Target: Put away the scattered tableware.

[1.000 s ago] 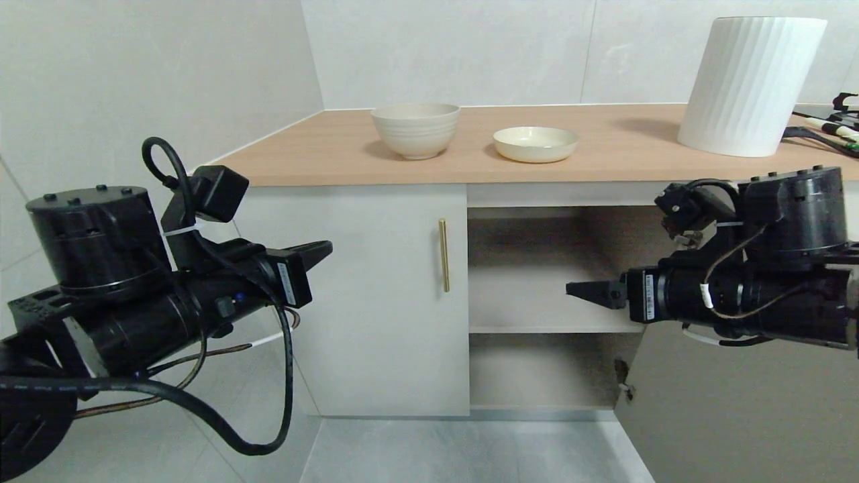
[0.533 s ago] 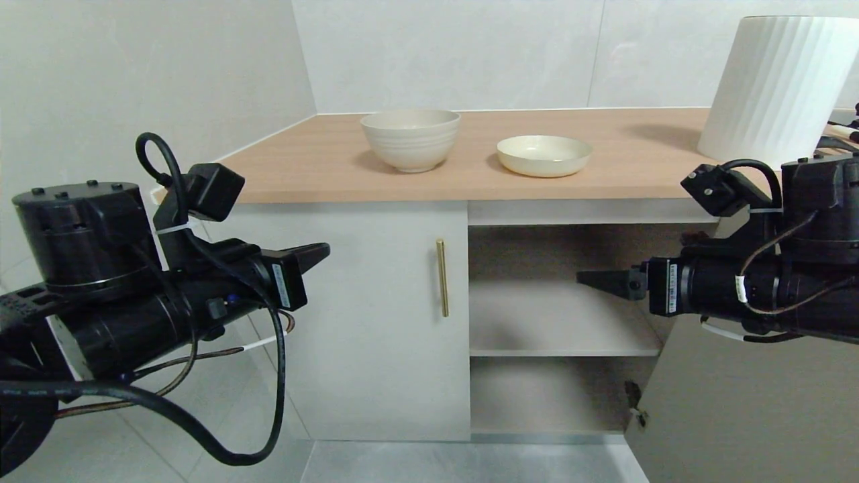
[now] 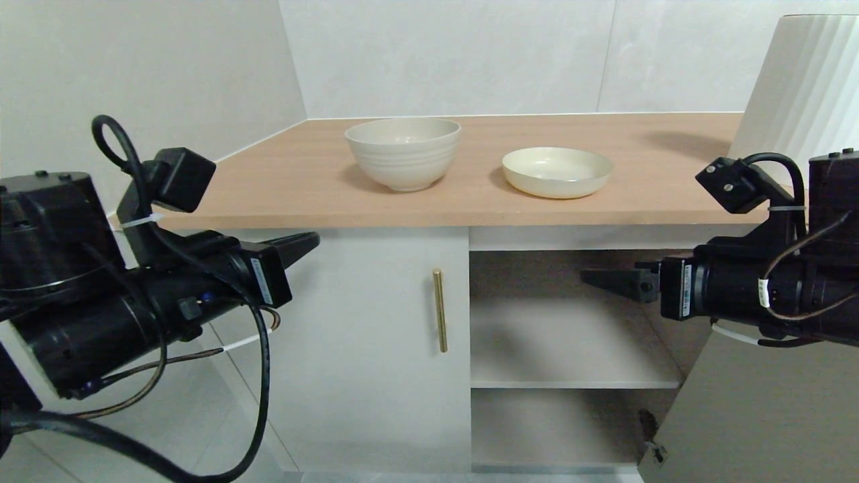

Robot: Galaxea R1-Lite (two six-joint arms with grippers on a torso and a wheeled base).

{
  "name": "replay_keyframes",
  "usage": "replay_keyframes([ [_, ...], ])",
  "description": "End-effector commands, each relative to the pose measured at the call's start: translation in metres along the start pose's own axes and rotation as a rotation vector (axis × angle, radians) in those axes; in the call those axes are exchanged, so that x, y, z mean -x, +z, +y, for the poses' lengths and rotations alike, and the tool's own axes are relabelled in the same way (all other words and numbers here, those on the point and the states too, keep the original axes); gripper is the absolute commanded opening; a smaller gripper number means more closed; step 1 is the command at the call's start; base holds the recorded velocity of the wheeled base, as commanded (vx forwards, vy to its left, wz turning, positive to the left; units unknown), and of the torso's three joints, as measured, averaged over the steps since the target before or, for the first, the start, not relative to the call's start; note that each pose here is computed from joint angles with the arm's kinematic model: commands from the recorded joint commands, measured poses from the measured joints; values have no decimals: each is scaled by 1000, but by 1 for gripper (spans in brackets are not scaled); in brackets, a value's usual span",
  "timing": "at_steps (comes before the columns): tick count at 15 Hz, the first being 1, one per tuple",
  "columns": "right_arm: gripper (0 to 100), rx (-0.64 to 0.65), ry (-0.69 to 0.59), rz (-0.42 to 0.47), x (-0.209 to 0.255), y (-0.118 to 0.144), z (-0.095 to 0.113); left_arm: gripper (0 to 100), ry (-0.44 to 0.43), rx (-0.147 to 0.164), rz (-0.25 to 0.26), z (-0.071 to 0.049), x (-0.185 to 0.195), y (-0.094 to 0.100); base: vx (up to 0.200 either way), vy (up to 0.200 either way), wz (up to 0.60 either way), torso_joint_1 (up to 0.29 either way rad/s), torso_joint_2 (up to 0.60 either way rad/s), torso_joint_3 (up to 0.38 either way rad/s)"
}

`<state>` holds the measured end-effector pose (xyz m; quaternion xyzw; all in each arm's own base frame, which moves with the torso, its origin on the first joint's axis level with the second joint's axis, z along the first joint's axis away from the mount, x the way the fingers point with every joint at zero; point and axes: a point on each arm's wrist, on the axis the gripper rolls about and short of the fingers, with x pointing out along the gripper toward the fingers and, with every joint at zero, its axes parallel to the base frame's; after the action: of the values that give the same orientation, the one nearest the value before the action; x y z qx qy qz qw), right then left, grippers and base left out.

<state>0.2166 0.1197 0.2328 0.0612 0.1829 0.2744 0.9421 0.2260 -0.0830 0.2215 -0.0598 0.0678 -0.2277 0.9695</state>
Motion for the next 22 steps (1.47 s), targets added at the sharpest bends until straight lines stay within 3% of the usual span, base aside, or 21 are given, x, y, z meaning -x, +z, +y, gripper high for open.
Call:
replay_keyframes([
  [1,100,13,32,-39,11,6,9,0,-33,-12,-91,-10,29,18,0,0,0,0,0,0],
  [15,100,20,-13,-94,6,13,16,0,-45,-8,-76,-13,29,18,0,0,0,0,-6,-5],
  [22,100,19,-6,-96,6,14,16,0,-43,-6,-62,-12,25,15,0,0,0,47,-374,-321],
])
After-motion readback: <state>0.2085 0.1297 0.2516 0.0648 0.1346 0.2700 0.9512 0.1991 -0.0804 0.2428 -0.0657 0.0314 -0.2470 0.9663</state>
